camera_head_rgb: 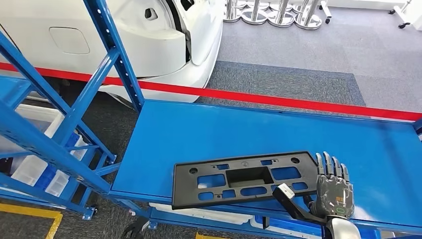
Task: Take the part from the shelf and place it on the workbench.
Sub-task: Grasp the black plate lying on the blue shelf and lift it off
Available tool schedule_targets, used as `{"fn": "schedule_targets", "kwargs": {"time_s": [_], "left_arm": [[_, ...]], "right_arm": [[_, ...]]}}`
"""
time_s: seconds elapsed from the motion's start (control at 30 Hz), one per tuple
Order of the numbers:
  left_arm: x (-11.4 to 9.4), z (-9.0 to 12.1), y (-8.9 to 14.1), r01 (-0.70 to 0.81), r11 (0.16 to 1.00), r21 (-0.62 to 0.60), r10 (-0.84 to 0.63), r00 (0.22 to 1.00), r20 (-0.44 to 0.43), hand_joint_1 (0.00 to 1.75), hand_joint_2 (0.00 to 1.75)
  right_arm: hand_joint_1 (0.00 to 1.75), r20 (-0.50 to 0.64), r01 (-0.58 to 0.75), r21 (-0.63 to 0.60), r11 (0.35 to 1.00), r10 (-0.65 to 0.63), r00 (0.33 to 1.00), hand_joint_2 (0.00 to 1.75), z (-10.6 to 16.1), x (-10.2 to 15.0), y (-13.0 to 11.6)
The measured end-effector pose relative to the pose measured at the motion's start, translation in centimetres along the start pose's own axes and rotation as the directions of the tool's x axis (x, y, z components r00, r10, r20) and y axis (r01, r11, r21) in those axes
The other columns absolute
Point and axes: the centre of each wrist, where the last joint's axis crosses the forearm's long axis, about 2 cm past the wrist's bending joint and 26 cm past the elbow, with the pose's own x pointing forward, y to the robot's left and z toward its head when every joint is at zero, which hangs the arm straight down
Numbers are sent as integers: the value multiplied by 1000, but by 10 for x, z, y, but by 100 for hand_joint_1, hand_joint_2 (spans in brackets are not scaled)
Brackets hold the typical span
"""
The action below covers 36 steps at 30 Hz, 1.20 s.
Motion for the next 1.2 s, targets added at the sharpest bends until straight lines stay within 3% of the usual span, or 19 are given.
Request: {"fn": "schedule_targets", "kwargs": {"time_s": [0.4,0.8,1.2], "left_arm": [[3,-1,14,24,1000,-3,-24,1000,1,0,0],[14,-5,4,40,998,-42,-39,999,28,0,0],[16,-6,10,50,998,-42,-49,998,29,0,0]], "right_arm": [[0,45,15,83,996,-18,999,175,-17,15,6],[0,114,37,133,990,-52,992,175,-42,42,17],[0,150,44,152,987,-67,986,175,-56,67,18]]}}
